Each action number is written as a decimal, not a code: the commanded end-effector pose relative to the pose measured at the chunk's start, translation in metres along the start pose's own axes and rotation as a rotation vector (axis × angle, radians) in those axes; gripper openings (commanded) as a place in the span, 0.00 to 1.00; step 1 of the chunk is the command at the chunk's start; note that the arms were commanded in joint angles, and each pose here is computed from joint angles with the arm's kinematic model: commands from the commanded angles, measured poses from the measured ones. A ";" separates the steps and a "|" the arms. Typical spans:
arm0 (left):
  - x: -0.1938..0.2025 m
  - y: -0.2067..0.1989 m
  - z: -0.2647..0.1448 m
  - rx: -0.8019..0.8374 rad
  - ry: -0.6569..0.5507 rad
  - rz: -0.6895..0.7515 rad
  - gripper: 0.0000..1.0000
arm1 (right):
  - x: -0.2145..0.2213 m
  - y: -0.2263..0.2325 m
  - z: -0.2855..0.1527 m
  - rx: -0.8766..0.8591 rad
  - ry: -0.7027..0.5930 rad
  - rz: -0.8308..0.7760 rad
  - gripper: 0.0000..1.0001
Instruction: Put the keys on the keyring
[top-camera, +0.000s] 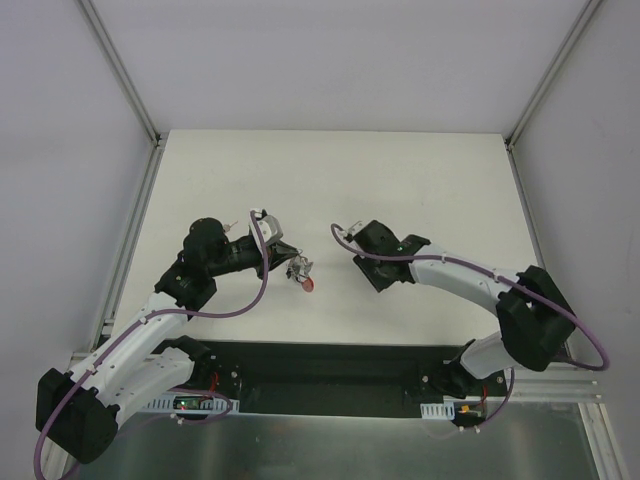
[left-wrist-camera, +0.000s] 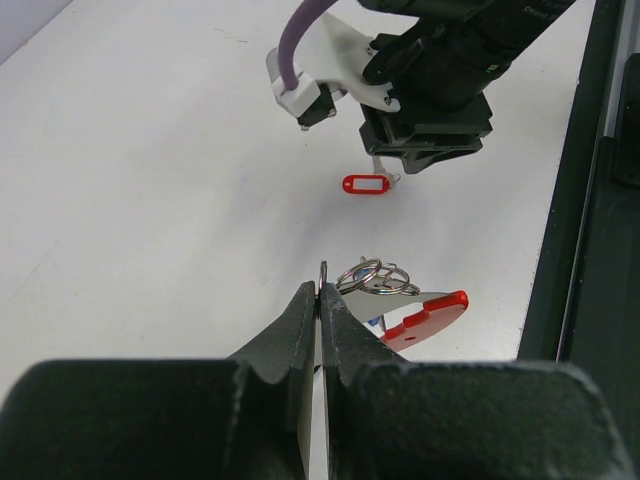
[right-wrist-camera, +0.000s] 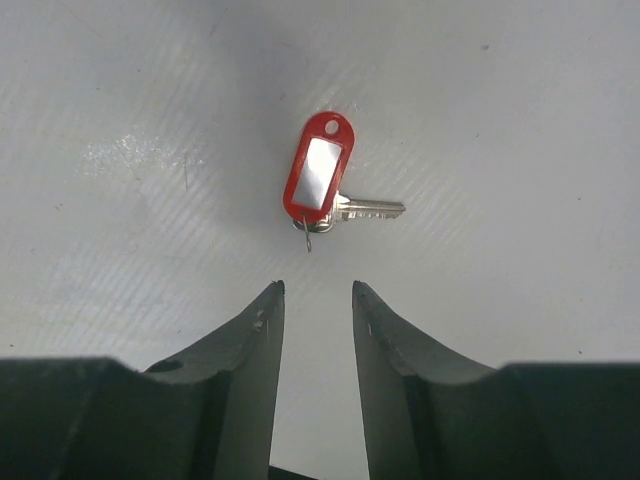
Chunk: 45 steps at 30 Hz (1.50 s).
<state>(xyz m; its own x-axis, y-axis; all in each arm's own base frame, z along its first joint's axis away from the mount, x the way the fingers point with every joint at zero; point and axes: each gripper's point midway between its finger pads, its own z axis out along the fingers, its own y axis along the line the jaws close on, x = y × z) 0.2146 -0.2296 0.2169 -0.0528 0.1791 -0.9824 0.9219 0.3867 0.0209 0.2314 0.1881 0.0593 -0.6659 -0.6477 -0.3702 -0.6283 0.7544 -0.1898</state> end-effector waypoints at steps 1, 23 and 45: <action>-0.032 0.001 -0.004 0.010 -0.073 0.069 0.00 | -0.027 -0.001 0.001 -0.030 -0.204 0.117 0.37; -0.031 -0.003 -0.006 0.026 -0.068 0.060 0.00 | 0.006 0.001 0.034 -0.079 -0.187 0.224 0.29; -0.028 -0.004 -0.005 0.033 -0.058 0.057 0.00 | 0.017 0.000 0.040 -0.061 -0.128 0.262 0.17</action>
<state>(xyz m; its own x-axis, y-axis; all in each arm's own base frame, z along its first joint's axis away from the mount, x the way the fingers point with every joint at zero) 0.2069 -0.2295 0.2132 -0.0774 0.1888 -0.9790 0.9314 0.3641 -0.0034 0.2325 0.1837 0.0160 -0.7444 -0.4281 -0.5125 -0.4933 0.8698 -0.0101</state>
